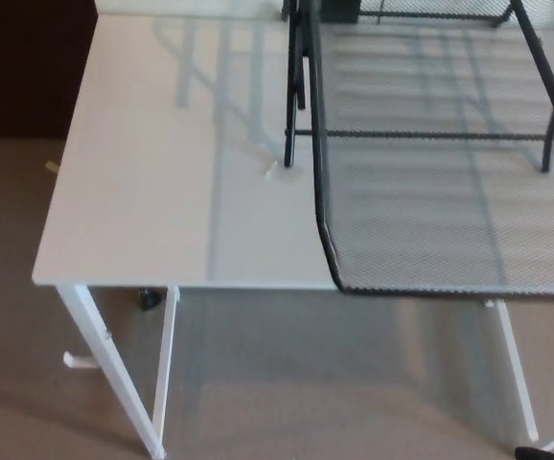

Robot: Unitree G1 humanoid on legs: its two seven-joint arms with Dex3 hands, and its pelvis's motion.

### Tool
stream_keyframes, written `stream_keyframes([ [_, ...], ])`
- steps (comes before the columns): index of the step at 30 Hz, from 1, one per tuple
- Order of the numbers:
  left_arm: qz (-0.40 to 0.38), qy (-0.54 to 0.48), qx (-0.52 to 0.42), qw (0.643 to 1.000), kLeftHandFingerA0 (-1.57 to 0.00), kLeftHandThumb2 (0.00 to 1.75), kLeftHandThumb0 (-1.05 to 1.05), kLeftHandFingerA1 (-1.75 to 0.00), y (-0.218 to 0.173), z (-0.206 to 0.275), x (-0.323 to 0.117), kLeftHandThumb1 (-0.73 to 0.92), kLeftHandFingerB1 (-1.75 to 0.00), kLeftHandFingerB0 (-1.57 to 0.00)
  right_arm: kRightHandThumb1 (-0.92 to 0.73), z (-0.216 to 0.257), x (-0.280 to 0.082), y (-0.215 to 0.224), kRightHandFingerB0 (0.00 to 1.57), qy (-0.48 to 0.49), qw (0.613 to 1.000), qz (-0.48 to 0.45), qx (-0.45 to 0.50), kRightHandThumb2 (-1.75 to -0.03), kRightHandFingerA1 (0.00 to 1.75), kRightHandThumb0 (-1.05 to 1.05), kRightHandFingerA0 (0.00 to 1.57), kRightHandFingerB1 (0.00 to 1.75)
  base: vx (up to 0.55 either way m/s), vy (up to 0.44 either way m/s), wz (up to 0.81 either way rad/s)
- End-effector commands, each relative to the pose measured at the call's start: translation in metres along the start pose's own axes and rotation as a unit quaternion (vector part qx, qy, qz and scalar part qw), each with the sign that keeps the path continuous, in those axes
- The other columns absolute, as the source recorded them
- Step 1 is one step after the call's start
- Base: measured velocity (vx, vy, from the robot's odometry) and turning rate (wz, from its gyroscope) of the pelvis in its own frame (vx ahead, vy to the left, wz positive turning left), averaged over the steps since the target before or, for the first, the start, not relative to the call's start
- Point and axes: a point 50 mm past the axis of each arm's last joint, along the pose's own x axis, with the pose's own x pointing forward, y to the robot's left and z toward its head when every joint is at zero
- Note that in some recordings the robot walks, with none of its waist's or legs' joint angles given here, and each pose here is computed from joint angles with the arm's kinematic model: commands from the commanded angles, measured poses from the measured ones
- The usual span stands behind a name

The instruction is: The robot walk towards a table in front and then pushes a layer of a file tray back to its original position using its right hand

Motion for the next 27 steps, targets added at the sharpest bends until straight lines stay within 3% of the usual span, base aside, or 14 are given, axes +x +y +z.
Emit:
stream_keyframes([
  [1, 0.005, -0.004, 0.006, 1.000, -0.57, 0.66, -0.32, -0.57, 0.0050, 0.0038, -0.0011, 0.44, -0.47, -0.37, -0.45, -0.0003, -0.0001, -0.0047, 0.42, 0.001, 1.000, -0.010, -0.008, -0.70, 0.57, -0.38, 0.63, 0.49, 0.08, -0.102, 0.07],
  [16, 0.007, -0.003, 0.009, 1.000, -0.57, 0.66, -0.34, -0.58, 0.0065, 0.0031, -0.0020, 0.43, -0.47, -0.37, -0.45, -0.0007, 0.0012, -0.0027, 0.41, 0.003, 1.000, -0.010, 0.006, -0.69, 0.57, -0.35, 0.62, 0.48, 0.14, -0.076, -0.02],
  [17, 0.009, -0.003, 0.010, 1.000, -0.58, 0.66, -0.33, -0.58, 0.0069, 0.0031, -0.0015, 0.44, -0.47, -0.39, -0.56, -0.0007, 0.0013, -0.0024, 0.46, 0.004, 1.000, -0.010, 0.005, -0.56, 0.49, -0.28, 0.68, 0.40, -0.03, 0.138, 0.03],
  [18, 0.012, -0.002, 0.010, 1.000, -0.58, 0.66, -0.33, -0.58, 0.0075, 0.0030, -0.0008, 0.44, -0.47, -0.39, -0.56, -0.0008, 0.0015, -0.0020, 0.46, 0.005, 1.000, -0.010, 0.004, -0.56, 0.49, -0.28, 0.68, 0.40, 0.03, 0.136, 0.35],
  [19, 0.012, 0.001, 0.008, 1.000, -0.58, 0.66, -0.33, -0.58, 0.0068, 0.0025, -0.0002, 0.44, -0.47, -0.38, -0.46, -0.0008, 0.0012, -0.0027, 0.41, 0.005, 1.000, -0.009, 0.002, -0.69, 0.56, -0.35, 0.61, 0.47, -0.01, 0.148, -0.29],
  [27, 0.012, -0.001, 0.006, 1.000, -0.56, 0.65, -0.35, -0.57, 0.0070, 0.0057, 0.0018, 0.43, -0.47, -0.38, -0.47, 0.0023, 0.0018, -0.0018, 0.40, -0.002, 1.000, -0.009, -0.016, -0.70, 0.55, -0.36, 0.60, 0.47, 0.04, 0.038, 0.08],
])
